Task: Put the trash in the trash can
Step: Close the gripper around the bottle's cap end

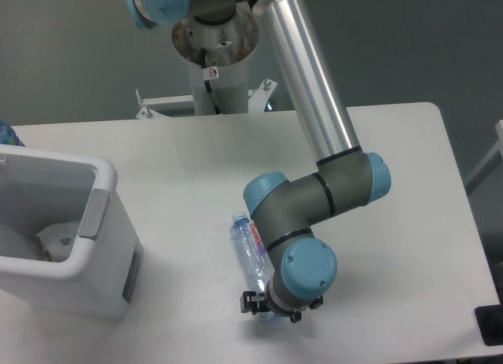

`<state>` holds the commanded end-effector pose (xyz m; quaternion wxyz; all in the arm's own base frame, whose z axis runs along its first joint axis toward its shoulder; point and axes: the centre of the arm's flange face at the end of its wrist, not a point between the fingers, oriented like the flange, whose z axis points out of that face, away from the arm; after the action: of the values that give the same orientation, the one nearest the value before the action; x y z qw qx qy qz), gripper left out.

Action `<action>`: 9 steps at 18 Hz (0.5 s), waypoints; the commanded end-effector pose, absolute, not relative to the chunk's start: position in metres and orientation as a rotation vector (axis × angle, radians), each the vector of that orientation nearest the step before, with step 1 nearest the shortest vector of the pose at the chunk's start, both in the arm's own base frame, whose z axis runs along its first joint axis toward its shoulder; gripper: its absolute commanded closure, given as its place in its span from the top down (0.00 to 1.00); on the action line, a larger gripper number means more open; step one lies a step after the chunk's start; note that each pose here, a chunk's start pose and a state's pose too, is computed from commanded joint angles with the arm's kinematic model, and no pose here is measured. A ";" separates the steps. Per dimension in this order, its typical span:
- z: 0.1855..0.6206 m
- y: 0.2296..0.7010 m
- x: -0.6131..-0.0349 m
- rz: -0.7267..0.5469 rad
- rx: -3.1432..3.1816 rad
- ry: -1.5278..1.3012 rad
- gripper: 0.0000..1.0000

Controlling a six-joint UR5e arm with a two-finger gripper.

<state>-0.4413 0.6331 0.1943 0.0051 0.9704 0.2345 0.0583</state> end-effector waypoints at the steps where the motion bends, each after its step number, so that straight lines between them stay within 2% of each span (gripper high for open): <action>1: 0.194 0.633 -0.441 0.185 3.039 0.735 0.88; 5: 0.194 0.632 -0.442 0.147 3.028 0.728 0.87; 8: 0.194 0.632 -0.442 0.149 3.028 0.730 0.65; 9: 0.194 0.633 -0.441 0.149 3.027 0.733 0.61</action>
<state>-0.4411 0.6327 0.1941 0.0118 0.9708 0.2349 0.0479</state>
